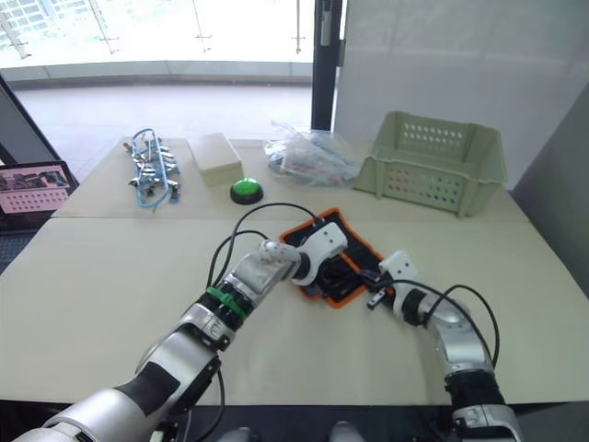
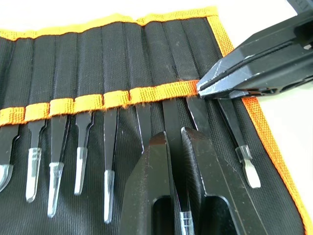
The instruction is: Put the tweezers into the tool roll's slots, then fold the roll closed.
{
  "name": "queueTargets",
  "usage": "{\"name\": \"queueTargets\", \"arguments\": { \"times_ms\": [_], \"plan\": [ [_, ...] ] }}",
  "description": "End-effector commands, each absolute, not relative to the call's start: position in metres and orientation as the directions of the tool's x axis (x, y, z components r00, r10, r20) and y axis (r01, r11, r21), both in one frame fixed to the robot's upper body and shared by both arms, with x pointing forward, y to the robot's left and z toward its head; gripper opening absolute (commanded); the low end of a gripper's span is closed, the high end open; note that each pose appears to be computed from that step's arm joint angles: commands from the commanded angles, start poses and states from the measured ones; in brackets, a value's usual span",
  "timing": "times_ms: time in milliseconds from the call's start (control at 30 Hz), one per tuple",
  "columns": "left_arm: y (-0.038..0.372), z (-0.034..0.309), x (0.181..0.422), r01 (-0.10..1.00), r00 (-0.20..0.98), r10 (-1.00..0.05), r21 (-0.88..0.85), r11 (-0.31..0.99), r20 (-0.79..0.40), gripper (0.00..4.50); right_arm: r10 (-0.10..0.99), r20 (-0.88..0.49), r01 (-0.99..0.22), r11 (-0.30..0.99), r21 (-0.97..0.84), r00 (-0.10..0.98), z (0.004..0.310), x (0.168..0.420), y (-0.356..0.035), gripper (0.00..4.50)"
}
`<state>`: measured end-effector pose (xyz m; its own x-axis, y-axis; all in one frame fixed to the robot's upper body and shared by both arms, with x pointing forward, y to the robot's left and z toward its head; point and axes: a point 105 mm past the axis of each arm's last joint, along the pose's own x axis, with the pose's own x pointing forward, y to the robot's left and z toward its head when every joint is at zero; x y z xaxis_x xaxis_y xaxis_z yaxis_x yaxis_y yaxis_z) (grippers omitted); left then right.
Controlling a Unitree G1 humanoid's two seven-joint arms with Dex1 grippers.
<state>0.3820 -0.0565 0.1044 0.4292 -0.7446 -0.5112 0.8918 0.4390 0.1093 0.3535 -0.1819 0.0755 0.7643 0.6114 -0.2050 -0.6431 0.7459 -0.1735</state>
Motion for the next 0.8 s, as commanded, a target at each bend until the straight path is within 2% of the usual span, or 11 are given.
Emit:
{"name": "queueTargets", "arguments": {
  "times_ms": [33,533,700,733,800],
  "plan": [
    [-0.069,0.121,0.388,0.892,0.447,-0.771,0.16,0.423,-0.454,0.02,0.571,-0.314,-0.628,0.769,-0.122,0.759,0.043,0.346,-0.188,0.0],
    [-0.086,0.119,0.396,0.876,0.483,-0.782,0.198,0.441,-0.395,0.02,0.577,-0.318,-0.635,0.763,-0.119,0.752,0.042,0.339,-0.184,0.0],
    [-0.09,0.13,0.394,0.888,0.459,-0.822,0.138,0.439,-0.338,0.02,0.575,-0.321,-0.634,0.764,-0.117,0.752,0.042,0.339,-0.184,0.0],
    [-0.088,0.131,0.394,0.89,0.454,-0.825,0.127,0.438,-0.337,0.9,0.576,-0.322,-0.635,0.763,-0.117,0.751,0.042,0.339,-0.184,0.0],
    [-0.084,0.133,0.395,0.895,0.444,-0.828,0.119,0.431,-0.342,1.51,0.577,-0.323,-0.636,0.762,-0.117,0.75,0.042,0.339,-0.184,0.0]
  ]
}}
